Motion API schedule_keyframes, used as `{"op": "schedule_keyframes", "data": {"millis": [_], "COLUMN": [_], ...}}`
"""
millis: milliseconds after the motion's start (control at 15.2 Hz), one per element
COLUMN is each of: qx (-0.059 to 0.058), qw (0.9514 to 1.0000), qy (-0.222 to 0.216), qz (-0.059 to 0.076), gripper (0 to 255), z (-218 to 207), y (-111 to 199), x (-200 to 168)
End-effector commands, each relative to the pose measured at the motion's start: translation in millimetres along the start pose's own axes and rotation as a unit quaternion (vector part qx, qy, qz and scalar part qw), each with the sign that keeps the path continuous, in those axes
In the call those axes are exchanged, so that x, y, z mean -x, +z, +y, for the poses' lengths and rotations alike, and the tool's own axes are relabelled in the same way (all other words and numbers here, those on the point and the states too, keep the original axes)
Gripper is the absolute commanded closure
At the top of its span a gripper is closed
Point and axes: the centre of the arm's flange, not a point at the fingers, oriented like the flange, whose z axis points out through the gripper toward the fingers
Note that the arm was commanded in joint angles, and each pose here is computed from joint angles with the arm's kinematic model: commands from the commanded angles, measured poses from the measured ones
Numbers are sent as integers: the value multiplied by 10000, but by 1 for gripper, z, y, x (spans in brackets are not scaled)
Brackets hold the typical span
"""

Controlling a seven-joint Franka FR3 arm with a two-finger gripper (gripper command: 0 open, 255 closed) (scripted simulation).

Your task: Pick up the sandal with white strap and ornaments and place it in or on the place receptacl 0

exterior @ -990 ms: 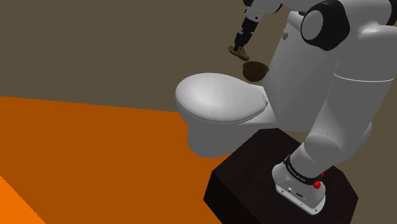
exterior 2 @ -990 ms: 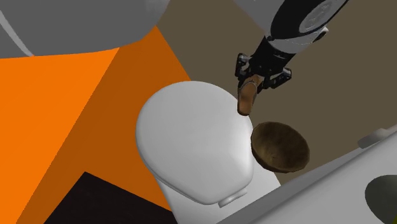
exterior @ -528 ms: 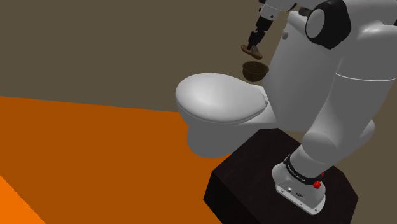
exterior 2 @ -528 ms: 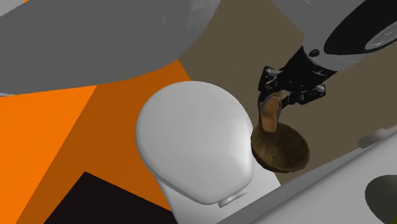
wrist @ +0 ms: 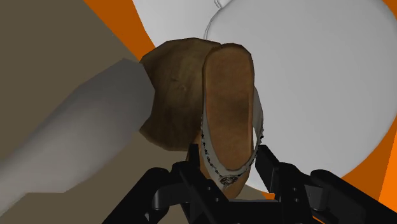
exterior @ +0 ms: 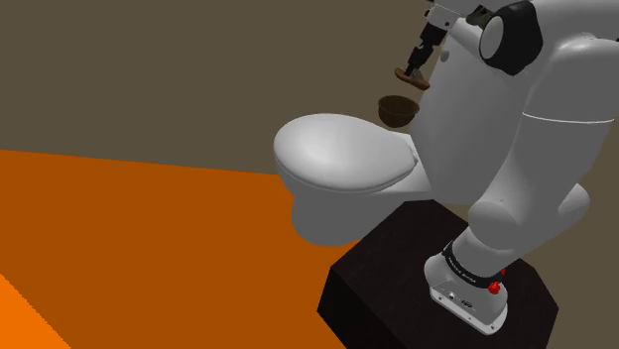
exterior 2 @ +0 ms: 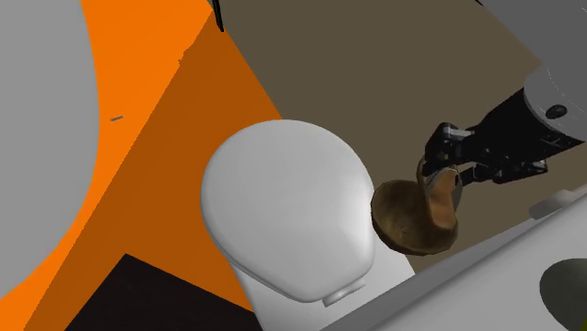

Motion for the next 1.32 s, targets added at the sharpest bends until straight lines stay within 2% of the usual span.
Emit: {"op": "schedule_keyframes", "data": {"millis": [0,858,1254], "qx": [-20,-20,-20], "qw": [10000,10000,10000], "qy": [52,52,52], "qz": [-32,-32,-32], "gripper": [255,255,255], "z": [7,19,19], "y": [13,80,80], "x": [7,17,17]}}
